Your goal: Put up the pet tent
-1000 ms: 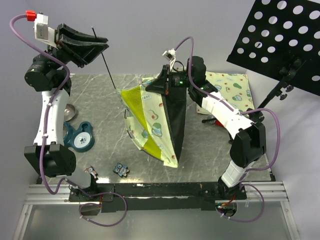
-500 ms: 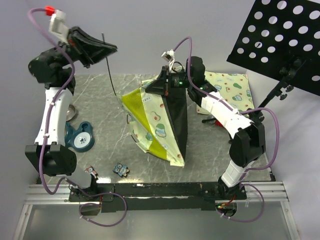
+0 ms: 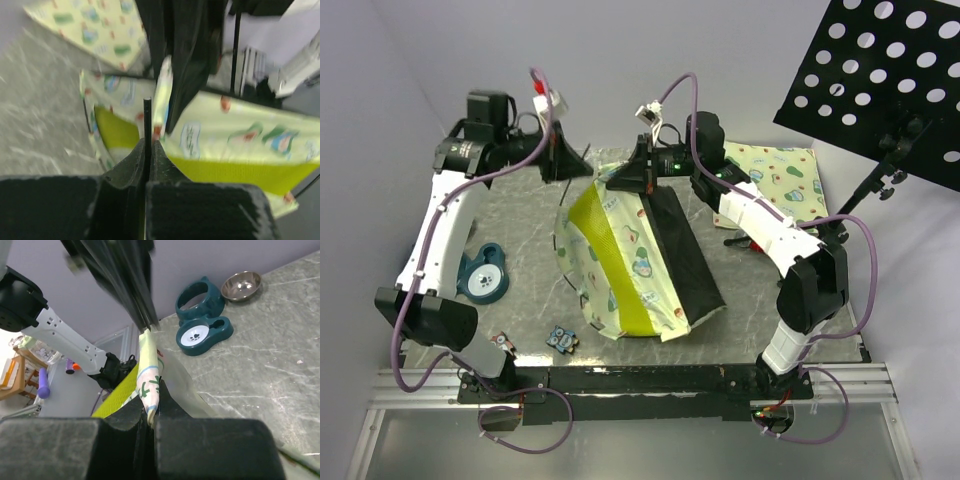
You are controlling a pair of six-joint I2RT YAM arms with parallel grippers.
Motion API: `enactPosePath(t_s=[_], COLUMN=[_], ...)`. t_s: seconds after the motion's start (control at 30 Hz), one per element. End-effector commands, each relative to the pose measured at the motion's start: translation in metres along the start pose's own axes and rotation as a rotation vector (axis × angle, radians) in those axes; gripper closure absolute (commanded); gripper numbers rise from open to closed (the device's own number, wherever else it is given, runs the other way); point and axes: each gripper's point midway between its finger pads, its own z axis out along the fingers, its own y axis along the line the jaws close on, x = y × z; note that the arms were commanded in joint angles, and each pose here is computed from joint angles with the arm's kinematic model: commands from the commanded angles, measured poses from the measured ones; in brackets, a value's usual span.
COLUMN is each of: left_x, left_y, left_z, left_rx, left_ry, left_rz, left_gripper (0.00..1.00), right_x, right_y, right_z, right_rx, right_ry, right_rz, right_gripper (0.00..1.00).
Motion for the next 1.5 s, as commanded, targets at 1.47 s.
enactPosePath(t_s=[1.47], left_x=[0.139], left_y=[-0.049], left_z=[0.021], left_rx=[0.181], left_ry=[0.460], left_rz=[-0.044], left_gripper=[0.99], right_x=[-0.041], right_y=[0.038], right_z=[-0.005], right_rx=[0.014], right_ry=[-0.081], right_rz=[-0.081], right_gripper=[1.00])
